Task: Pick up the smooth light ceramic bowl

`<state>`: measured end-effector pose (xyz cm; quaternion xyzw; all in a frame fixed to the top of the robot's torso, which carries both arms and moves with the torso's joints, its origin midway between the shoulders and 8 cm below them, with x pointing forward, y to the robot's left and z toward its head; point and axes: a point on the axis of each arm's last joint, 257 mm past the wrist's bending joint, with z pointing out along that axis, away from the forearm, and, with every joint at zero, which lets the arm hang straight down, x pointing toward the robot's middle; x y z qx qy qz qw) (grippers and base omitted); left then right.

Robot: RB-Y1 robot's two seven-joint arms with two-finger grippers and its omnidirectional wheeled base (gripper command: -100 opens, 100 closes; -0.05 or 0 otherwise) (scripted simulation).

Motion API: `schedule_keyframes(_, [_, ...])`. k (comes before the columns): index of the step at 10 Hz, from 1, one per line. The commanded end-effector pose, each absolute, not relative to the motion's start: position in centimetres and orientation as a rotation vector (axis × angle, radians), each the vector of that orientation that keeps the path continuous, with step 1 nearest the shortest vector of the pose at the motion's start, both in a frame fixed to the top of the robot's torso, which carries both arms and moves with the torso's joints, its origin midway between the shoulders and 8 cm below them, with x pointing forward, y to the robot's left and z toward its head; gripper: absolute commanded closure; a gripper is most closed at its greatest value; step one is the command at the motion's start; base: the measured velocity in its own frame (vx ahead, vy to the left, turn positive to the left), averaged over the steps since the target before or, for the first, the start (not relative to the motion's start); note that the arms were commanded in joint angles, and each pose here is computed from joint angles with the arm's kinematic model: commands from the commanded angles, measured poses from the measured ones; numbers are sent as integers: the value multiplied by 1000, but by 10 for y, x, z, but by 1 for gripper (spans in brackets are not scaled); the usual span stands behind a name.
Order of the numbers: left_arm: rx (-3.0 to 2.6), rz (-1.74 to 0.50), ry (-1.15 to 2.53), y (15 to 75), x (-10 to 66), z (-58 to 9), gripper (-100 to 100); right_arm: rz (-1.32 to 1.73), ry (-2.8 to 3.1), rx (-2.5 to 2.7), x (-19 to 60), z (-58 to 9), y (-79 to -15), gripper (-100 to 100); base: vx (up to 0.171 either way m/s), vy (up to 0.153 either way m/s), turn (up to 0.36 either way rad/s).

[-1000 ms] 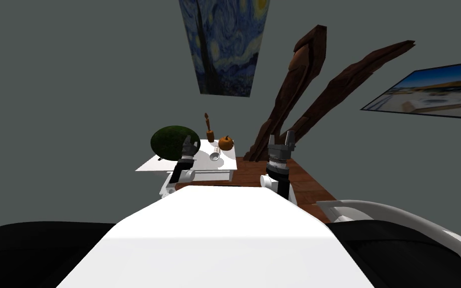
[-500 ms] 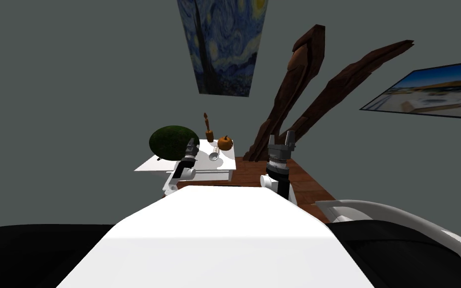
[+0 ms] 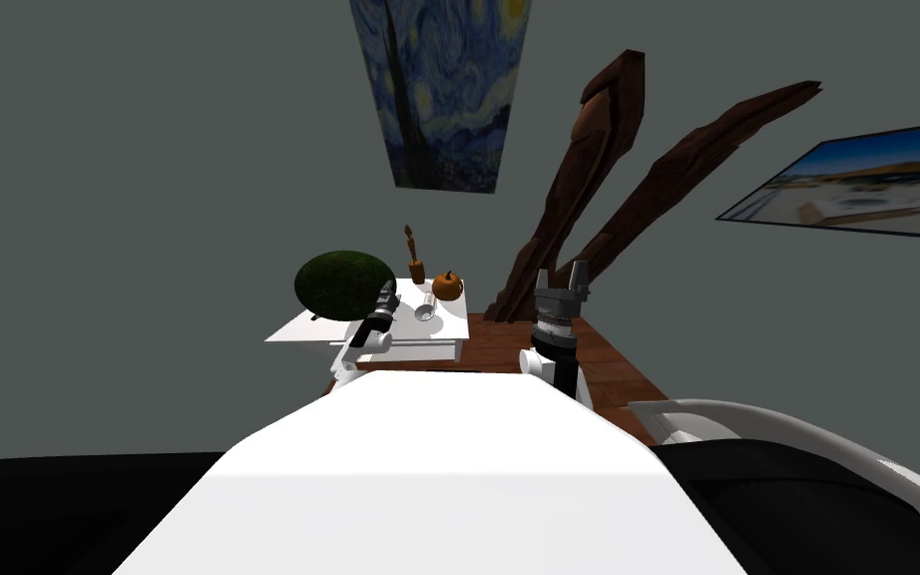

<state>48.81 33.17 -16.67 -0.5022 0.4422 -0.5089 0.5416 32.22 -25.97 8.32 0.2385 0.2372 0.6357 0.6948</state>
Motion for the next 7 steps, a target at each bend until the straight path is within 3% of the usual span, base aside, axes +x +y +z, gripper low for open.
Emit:
schedule_keyframes(1, [-1240, -1188, 1083, 335, 490, -183, -100, 1419, 529, 532, 322, 83, -260, 0, 1, -34, 0])
schedule_keyframes(7, [-1426, -1100, 1199, 349, 508, -249, -100, 1419, 529, 532, 322, 83, -260, 0, 3, -38, 0])
